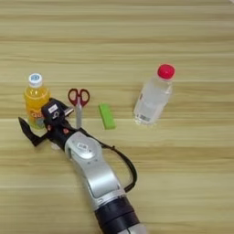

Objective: Move the objects on the table

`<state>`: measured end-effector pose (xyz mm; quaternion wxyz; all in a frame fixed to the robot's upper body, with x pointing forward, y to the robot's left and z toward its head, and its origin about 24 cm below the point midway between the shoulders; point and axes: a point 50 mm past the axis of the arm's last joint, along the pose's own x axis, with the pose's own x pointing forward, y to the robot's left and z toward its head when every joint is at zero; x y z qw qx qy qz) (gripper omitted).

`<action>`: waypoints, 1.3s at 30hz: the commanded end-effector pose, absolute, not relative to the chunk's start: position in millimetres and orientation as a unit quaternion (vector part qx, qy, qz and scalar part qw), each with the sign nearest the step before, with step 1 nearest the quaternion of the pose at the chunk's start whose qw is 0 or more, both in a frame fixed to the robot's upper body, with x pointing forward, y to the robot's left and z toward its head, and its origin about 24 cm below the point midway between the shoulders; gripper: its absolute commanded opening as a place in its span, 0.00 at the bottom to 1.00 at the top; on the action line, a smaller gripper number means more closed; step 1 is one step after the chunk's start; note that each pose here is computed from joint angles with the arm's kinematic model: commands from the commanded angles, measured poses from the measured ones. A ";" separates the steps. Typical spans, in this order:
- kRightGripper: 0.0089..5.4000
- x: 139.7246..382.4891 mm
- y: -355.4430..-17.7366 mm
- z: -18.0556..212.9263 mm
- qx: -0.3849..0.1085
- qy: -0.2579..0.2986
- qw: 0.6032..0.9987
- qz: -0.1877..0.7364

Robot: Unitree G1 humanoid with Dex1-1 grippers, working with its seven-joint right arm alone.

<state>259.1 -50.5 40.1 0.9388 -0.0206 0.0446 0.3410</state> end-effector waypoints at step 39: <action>0.64 276.7 -48.1 91.4 -0.014 -0.072 0.944 0.322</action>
